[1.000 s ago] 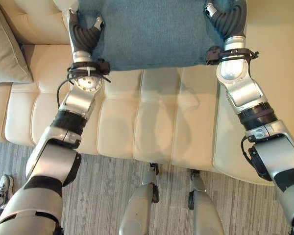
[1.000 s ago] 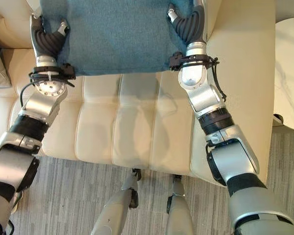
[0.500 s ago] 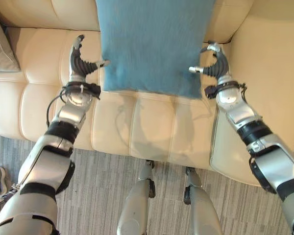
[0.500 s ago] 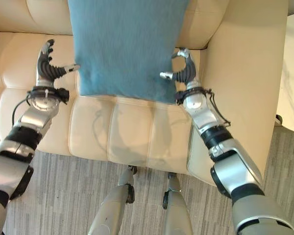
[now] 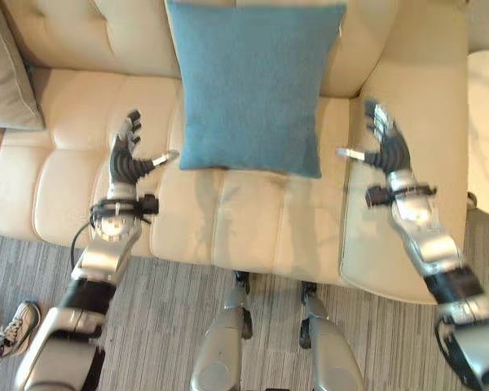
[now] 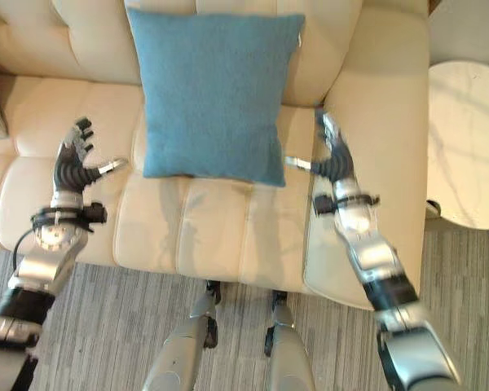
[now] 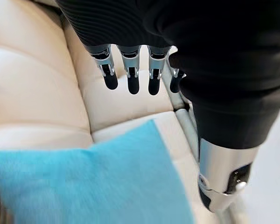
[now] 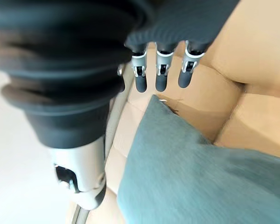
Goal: Pick up all the scattered cushions and arrange them neatly on the sofa.
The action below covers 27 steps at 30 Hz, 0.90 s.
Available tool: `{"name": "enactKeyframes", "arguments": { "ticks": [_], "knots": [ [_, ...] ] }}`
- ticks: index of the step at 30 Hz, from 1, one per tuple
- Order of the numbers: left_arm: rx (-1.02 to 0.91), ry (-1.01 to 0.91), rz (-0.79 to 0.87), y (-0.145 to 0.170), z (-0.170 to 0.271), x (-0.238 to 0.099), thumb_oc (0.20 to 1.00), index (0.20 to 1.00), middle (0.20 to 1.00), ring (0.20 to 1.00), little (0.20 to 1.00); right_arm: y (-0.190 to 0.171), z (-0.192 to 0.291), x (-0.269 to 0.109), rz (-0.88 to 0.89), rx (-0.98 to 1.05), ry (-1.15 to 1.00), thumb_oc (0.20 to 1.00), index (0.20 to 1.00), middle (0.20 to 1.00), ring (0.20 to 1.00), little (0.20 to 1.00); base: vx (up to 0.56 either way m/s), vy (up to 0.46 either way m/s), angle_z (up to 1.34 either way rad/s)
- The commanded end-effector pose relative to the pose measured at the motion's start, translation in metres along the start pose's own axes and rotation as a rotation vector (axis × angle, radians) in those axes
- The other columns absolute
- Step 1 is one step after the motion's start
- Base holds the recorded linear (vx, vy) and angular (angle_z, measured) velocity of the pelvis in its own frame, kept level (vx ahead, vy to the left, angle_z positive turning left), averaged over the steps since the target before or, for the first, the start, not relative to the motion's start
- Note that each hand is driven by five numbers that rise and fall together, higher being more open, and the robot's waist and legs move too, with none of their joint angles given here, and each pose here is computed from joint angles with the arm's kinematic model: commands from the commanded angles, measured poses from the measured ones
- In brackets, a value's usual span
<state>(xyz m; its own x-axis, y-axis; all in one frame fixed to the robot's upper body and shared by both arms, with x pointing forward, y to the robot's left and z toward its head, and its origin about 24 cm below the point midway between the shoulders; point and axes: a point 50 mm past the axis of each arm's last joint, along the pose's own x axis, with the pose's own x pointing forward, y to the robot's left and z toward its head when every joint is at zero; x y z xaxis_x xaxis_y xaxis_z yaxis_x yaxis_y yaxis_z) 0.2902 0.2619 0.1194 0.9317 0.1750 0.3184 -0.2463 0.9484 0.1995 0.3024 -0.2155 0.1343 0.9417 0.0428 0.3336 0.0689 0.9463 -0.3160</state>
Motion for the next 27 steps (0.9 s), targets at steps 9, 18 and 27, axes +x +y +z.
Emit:
{"name": "enactKeyframes", "arguments": {
  "ticks": [9,18,27],
  "knots": [
    [0.045,0.744,-0.013,0.033,-0.129,-0.167,1.0,1.0,1.0,1.0,1.0,-0.002,-0.133,-0.177,0.057,0.011,0.762,1.0,1.0,1.0,1.0,1.0,0.03,0.078,-0.15],
    [0.126,0.804,-0.042,0.044,-0.137,-0.17,1.0,1.0,1.0,1.0,1.0,0.005,-0.155,-0.204,0.063,0.001,0.925,1.0,1.0,1.0,1.0,1.0,-0.24,0.042,-0.35],
    [0.086,0.748,-0.04,0.024,-0.136,-0.154,1.0,1.0,1.0,1.0,1.0,-0.004,-0.154,-0.188,-0.009,-0.018,0.889,1.0,1.0,1.0,1.0,1.0,-0.28,-0.158,0.19]
  ]
}}
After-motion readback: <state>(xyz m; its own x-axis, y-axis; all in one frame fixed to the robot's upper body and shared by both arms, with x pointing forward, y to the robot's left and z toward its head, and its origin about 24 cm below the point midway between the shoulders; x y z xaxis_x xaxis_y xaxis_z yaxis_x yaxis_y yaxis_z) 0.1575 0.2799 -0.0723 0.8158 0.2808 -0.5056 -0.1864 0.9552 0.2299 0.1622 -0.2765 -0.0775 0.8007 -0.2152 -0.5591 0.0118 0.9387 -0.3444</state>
